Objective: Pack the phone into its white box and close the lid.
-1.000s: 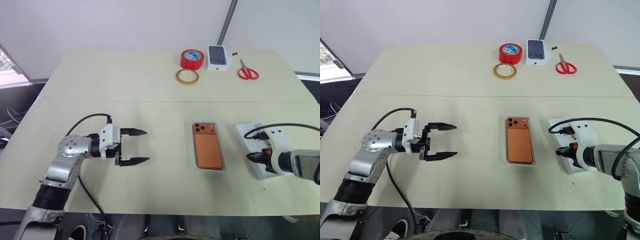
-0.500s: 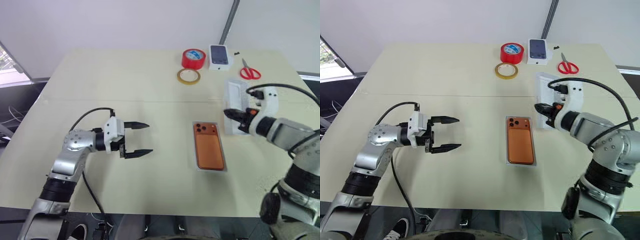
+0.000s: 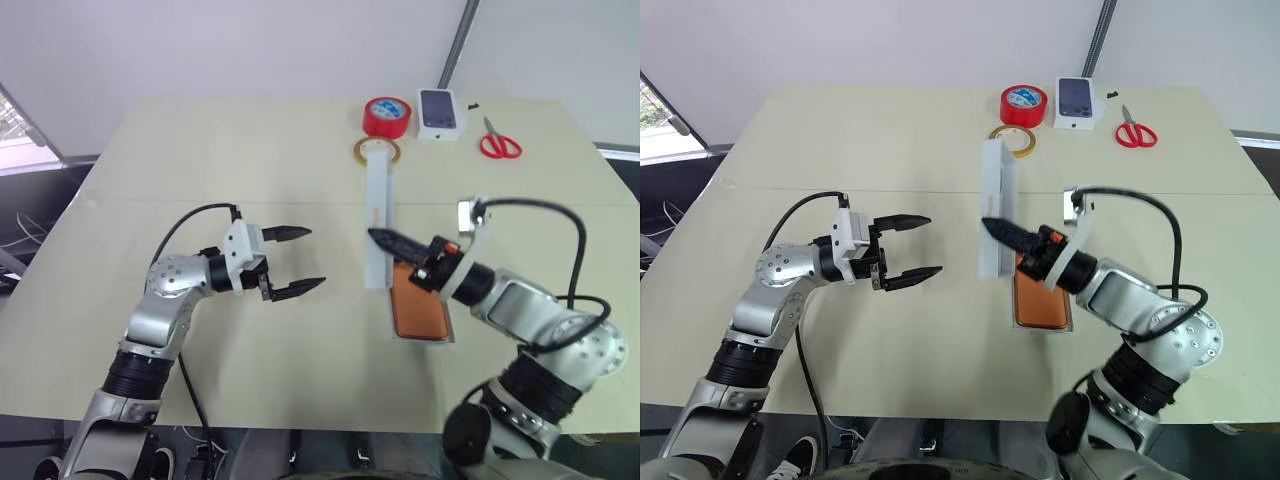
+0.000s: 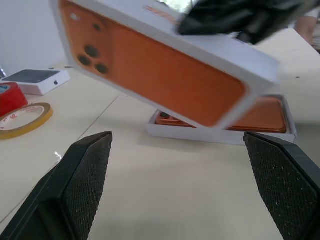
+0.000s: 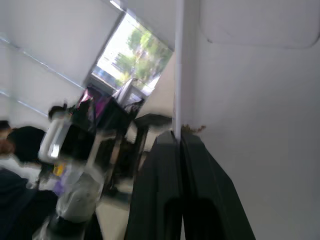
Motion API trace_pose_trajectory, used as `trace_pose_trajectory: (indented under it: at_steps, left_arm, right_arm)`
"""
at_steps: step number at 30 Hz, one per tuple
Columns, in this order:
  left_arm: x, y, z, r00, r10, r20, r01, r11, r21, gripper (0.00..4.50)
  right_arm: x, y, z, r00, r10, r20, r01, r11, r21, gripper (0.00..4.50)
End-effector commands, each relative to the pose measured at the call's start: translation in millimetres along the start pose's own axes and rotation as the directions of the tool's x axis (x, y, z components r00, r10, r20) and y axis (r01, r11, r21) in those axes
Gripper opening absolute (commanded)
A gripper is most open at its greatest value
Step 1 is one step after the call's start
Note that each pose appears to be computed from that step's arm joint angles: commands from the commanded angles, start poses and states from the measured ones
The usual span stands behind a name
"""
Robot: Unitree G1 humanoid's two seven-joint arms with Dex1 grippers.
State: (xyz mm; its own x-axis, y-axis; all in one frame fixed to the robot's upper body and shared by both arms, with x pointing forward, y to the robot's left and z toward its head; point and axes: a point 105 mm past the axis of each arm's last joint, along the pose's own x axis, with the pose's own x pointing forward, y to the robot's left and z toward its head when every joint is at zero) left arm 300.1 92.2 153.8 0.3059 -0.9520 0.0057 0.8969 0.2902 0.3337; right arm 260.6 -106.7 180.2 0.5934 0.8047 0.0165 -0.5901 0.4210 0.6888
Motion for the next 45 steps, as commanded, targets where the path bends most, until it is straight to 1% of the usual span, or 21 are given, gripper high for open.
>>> trace_pose_trajectory:
  at_steps: [1,3,6,9,10,12,13,16,17,19,22,26,29,32,40,43,45]
  left_arm:
    - [0.4,7.8,13.8,0.999,0.027,0.044,-0.028,0.999,0.021,4.41]
    - [0.6,7.9,15.9,0.998,0.027,0.055,-0.028,0.999,0.014,4.41]
    - [1.7,5.7,16.9,0.998,0.025,0.063,-0.025,1.0,0.008,4.41]
    - [3.0,1.8,16.7,0.998,0.016,0.066,-0.016,1.0,0.0,4.41]
    - [3.5,0.4,16.5,0.998,0.013,0.067,-0.013,1.0,-0.002,4.17]
    - [3.1,-4.1,15.4,0.997,-0.008,0.071,0.01,1.0,-0.029,3.55]
    - [2.9,-5.9,15.2,0.997,-0.019,0.073,0.022,0.999,-0.04,3.1]
    - [5.3,-13.2,12.9,0.996,-0.048,0.07,0.051,0.998,-0.041,1.58]
    - [7.0,-16.9,11.2,0.996,-0.06,0.069,0.063,0.997,-0.038,1.01]
    - [12.4,-23.4,3.9,0.996,-0.071,0.058,0.074,0.996,-0.045,0.05]
    - [17.6,-25.3,-1.7,0.997,-0.063,0.048,0.065,0.997,-0.05,0.05]
    - [30.4,-19.2,-3.2,0.998,-0.035,0.061,0.038,0.998,-0.046,0.05]
    - [42.3,-20.4,-13.1,0.998,-0.036,0.055,0.039,0.998,-0.054,0.05]
    - [47.5,-18.6,-19.7,0.998,-0.041,0.049,0.044,0.997,-0.069,0.05]
    - [66.8,-25.5,-24.8,0.994,-0.08,0.074,0.088,0.99,-0.113,0.05]
    - [76.0,-29.4,-25.4,0.992,-0.094,0.085,0.104,0.987,-0.122,0.0]
    - [80.1,-29.7,-25.6,0.991,-0.1,0.09,0.11,0.986,-0.123,0.0]
  right_arm:
    - [-7.2,30.6,-4.3,0.995,0.101,-0.004,-0.101,0.993,0.059,0.03]
    - [-8.7,35.6,-10.6,0.995,0.101,-0.02,-0.098,0.991,0.092,0.03]
    - [-8.4,35.0,-20.7,0.996,0.087,-0.025,-0.082,0.986,0.142,0.03]
    - [-7.7,40.0,-30.4,0.993,0.108,-0.052,-0.099,0.982,0.159,0.03]
    - [-6.7,40.0,-31.8,0.993,0.108,-0.053,-0.098,0.981,0.167,0.01]
    - [-3.9,36.6,-34.2,0.994,0.096,-0.058,-0.083,0.978,0.193,0.0]
    - [-2.7,33.9,-35.6,0.994,0.089,-0.062,-0.074,0.975,0.207,0.0]
    - [0.2,19.1,-40.6,0.995,0.048,-0.092,-0.023,0.967,0.255,0.0]
    - [0.2,16.0,-40.7,0.994,0.044,-0.099,-0.017,0.965,0.262,0.0]
    - [1.5,9.4,-39.3,0.994,0.032,-0.103,-0.003,0.961,0.276,0.0]
    - [2.7,2.4,-40.1,0.993,0.015,-0.115,0.019,0.956,0.293,0.0]
    - [2.3,-8.9,-37.1,0.994,-0.026,-0.108,0.059,0.948,0.314,0.0]
    - [-0.7,-17.8,-34.6,0.99,-0.07,-0.121,0.104,0.946,0.308,0.0]
    - [-2.9,-21.8,-35.6,0.988,-0.086,-0.131,0.123,0.943,0.31,0.0]
    - [-6.5,-28.8,-23.5,0.988,-0.125,-0.089,0.146,0.941,0.304,0.0]
    - [-12.4,-32.8,-20.1,0.986,-0.145,-0.087,0.165,0.942,0.294,0.92]
    - [-16.2,-34.9,-18.1,0.983,-0.159,-0.09,0.178,0.944,0.279,1.88]
